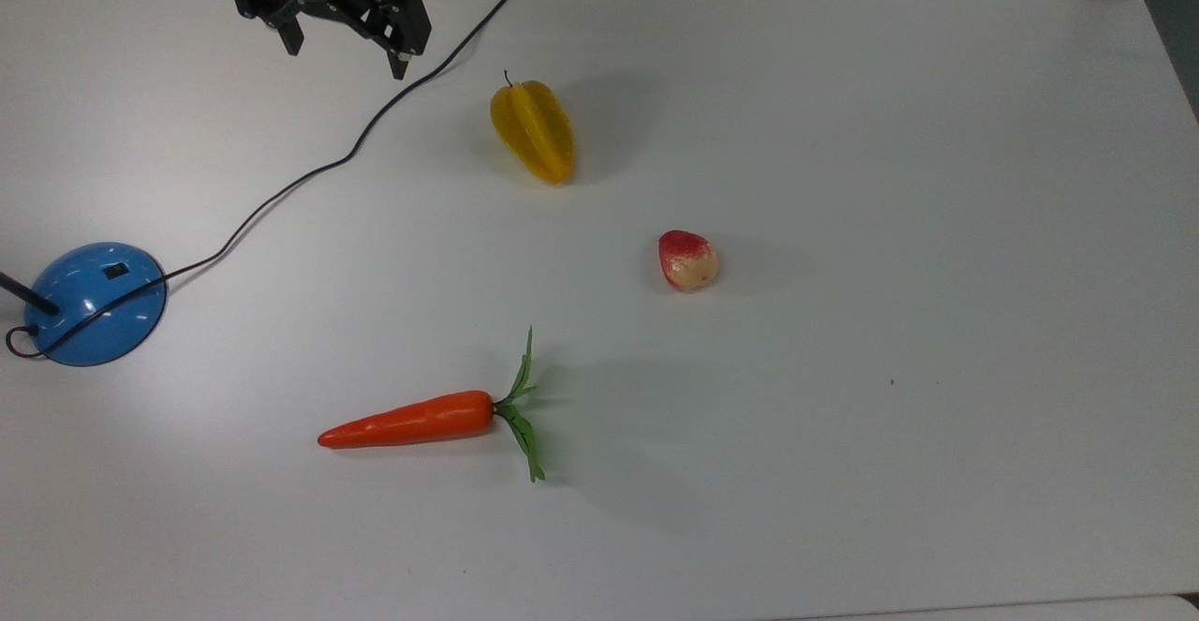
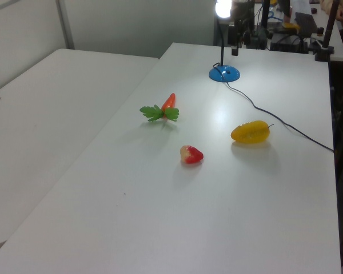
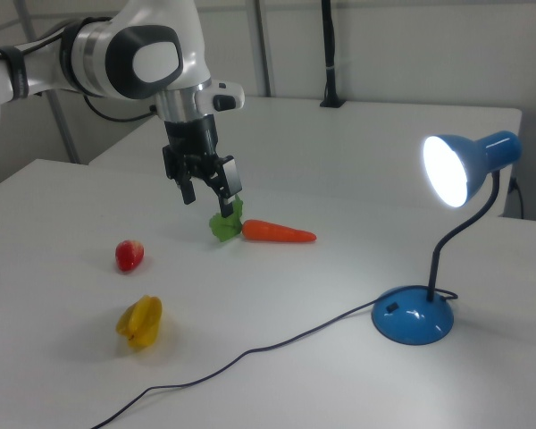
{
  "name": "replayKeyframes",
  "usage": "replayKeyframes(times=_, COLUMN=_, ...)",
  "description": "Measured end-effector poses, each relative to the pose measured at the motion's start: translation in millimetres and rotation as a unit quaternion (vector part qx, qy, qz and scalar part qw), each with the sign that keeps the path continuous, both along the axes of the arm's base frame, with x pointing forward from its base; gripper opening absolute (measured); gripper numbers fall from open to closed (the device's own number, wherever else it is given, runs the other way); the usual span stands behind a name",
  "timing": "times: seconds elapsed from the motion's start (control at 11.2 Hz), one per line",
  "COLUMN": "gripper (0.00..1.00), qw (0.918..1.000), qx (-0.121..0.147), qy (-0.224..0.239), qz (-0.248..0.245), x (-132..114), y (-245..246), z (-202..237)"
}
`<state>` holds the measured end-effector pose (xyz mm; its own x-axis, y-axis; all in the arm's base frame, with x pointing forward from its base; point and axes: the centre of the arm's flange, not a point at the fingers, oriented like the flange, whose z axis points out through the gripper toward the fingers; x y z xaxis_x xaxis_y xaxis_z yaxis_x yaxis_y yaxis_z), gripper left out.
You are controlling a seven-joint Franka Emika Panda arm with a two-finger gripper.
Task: Turn off lamp
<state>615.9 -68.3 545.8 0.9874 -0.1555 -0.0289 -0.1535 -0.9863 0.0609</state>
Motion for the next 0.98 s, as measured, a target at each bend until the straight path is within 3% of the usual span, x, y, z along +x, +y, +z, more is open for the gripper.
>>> replayKeyframes(times=0.98, gripper=1.00, qw=0.9999, qx=-0.001, qy=0.005, qz=-0.010, x=-1.2, y=-11.9, z=-5.0)
